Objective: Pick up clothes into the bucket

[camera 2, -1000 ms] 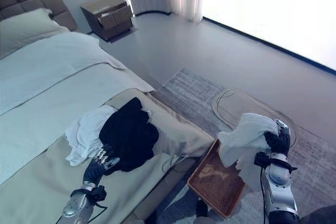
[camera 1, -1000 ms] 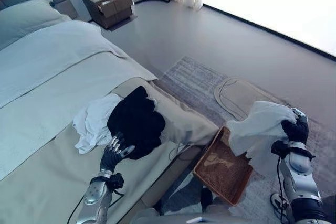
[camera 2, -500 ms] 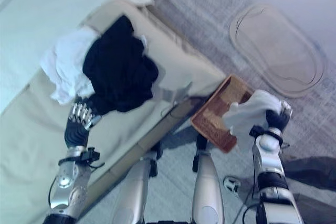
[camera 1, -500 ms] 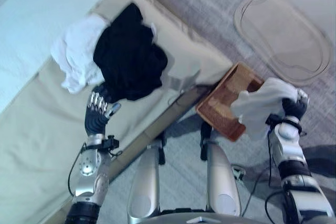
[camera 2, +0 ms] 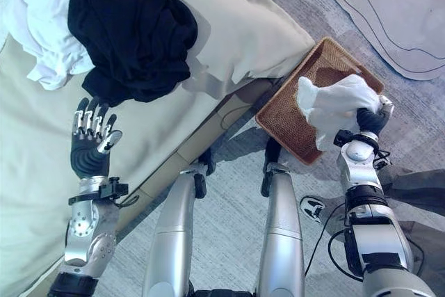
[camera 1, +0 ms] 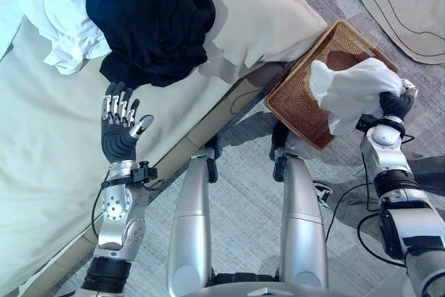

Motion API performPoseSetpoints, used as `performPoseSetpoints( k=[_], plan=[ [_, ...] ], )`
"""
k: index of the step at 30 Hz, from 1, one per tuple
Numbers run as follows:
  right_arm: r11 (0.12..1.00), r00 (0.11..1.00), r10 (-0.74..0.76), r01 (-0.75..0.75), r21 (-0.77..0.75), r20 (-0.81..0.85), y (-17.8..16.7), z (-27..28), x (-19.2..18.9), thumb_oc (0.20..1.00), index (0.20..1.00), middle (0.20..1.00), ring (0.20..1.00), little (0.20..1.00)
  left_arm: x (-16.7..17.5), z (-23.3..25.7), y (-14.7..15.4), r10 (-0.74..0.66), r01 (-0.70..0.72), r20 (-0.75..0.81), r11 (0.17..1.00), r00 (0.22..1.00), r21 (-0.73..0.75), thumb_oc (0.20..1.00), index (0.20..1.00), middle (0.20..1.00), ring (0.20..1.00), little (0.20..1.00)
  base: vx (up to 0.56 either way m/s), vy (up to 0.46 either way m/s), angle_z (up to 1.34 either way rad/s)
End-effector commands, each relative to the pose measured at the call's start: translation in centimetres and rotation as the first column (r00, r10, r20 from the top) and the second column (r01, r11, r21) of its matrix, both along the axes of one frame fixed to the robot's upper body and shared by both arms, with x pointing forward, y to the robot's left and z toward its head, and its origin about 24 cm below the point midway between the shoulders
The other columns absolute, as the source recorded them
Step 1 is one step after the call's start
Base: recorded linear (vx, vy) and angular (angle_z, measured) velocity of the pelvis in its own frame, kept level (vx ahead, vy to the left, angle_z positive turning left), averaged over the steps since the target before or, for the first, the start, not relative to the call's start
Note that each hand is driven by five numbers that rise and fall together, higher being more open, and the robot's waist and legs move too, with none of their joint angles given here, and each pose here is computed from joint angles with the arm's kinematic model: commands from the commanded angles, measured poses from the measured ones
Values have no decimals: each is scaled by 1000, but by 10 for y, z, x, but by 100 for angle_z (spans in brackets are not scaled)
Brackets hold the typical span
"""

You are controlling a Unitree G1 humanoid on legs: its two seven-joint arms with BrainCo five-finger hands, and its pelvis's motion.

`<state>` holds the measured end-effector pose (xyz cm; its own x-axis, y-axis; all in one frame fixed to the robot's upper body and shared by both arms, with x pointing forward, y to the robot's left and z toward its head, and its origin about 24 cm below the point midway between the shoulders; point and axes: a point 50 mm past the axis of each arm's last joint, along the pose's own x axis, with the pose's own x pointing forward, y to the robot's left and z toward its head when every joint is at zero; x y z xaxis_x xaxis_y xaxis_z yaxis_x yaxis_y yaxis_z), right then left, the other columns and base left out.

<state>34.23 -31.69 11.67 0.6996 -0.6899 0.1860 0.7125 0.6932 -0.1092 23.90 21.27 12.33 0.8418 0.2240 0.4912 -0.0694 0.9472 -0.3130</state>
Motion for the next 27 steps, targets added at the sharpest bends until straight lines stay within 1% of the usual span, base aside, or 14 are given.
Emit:
performPoseSetpoints(
  k=[1,4,5,6,10,14,17,21,27],
  plan=[
    [998,1000,-26,25,-62,-14,-11,1,-5,200,200,200,200,200,-15,11,0,37,-32,104,998,994,-49,1000,1000,1000,1000,1000,0,0,0],
    [994,992,-5,-10,-113,-127,-6,-12,-1,200,200,200,200,200,-14,14,-2,30,-24,119,998,992,-49,1000,1000,1000,1000,1000,3,2,-13],
    [993,992,-4,-10,-114,-127,-6,-11,-1,200,200,200,200,200,-14,14,-2,31,-25,119,998,992,-50,1000,1000,1000,1000,1000,22,7,44],
    [991,981,-12,-14,-136,-193,-10,-17,-1,200,200,200,200,200,-13,14,-5,13,-8,118,999,993,-43,1000,1000,1000,1000,1000,17,1,11],
    [988,975,-33,-2,-158,-220,-15,-15,-1,200,200,200,200,200,-14,18,-7,0,3,138,1000,990,-23,1000,1000,1000,1000,1000,0,0,0],
    [987,974,-50,14,-163,-219,-20,-10,0,200,200,200,200,200,-13,18,-8,-7,10,134,1000,991,-23,1000,1000,1000,1000,1000,15,-1,3],
    [978,979,-65,23,-208,-194,-26,6,2,200,200,200,200,200,-13,20,-9,-16,20,147,999,989,-26,1000,1000,1000,1000,1000,17,-11,4],
    [973,983,-85,46,-228,-164,-31,18,3,200,200,200,200,200,-14,21,-9,-22,26,148,999,989,-26,1000,1000,1000,1000,1000,6,-3,1],
    [963,992,-118,103,-248,-47,-40,54,4,200,200,200,200,200,-14,22,-9,-14,18,148,1000,989,-25,1000,1000,1000,1000,1000,5,0,0]
  ],
)
